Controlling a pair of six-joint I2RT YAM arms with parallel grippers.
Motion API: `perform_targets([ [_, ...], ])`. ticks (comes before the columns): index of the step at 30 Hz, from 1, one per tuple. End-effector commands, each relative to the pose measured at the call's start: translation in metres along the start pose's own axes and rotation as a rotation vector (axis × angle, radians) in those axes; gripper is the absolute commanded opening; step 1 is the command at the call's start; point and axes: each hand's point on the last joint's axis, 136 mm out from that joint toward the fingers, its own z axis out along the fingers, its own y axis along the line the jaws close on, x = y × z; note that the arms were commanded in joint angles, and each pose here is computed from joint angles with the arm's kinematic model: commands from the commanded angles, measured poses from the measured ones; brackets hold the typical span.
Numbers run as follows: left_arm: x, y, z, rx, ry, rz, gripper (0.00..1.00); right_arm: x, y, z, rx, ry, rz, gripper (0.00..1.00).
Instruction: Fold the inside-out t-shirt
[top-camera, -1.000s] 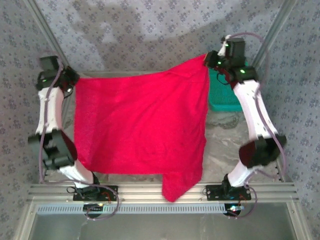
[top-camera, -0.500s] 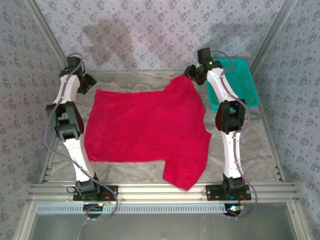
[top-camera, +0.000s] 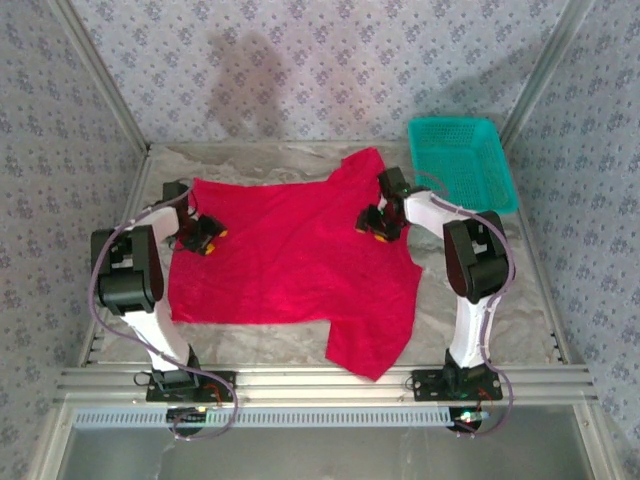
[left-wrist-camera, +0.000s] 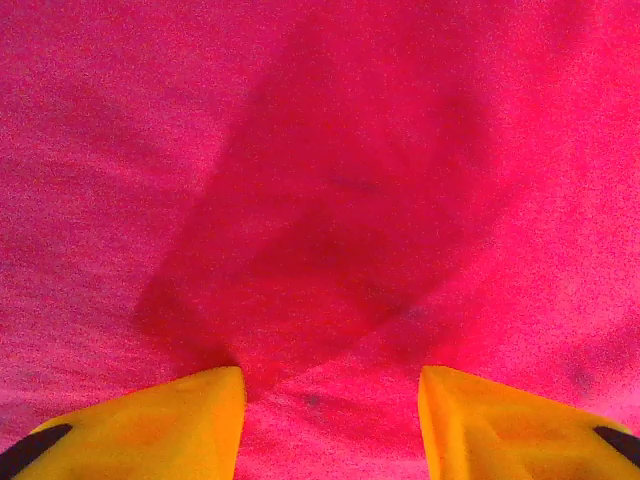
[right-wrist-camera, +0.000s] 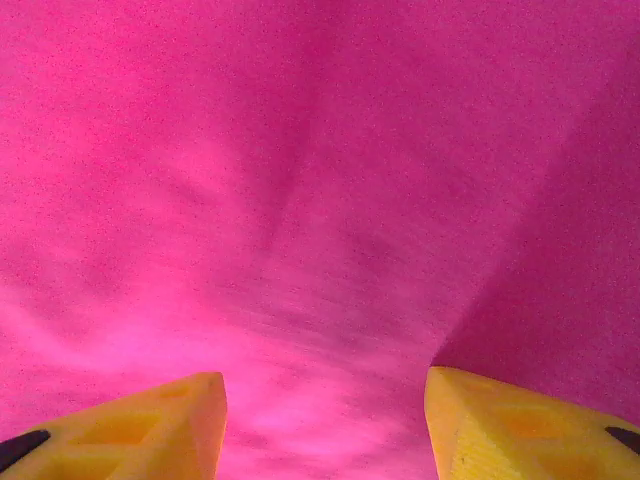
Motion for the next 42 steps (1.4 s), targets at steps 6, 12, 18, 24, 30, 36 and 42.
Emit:
perform_targets([
  [6,-0.031,0.019,-0.007,-0.046,-0.087,-0.017,0.48,-0.005,-0.026,-0.010,0.087,-0.062,0.015,0.57],
  [12,-0.040,-0.022,-0.011,-0.020,-0.098,0.059,0.48,-0.039,0.019,-0.026,0.011,-0.144,-0.037,0.58],
  [18,-0.066,-0.048,0.001,-0.013,-0.101,0.069,0.48,-0.082,0.059,0.005,-0.066,-0.146,-0.034,0.56],
  [24,-0.098,-0.068,0.018,-0.013,-0.111,0.071,0.48,-0.131,0.094,0.039,-0.170,-0.164,0.002,0.56],
  [30,-0.123,-0.077,0.055,-0.013,-0.095,0.049,0.48,-0.173,0.092,0.078,-0.203,-0.189,0.173,0.56],
  [36,-0.154,-0.105,0.079,0.033,-0.086,0.059,0.47,-0.214,0.068,0.091,-0.210,-0.283,0.300,0.56],
  [42,-0.173,-0.145,0.048,0.099,-0.125,0.129,0.46,-0.240,0.095,0.049,-0.343,-0.307,0.229,0.57],
])
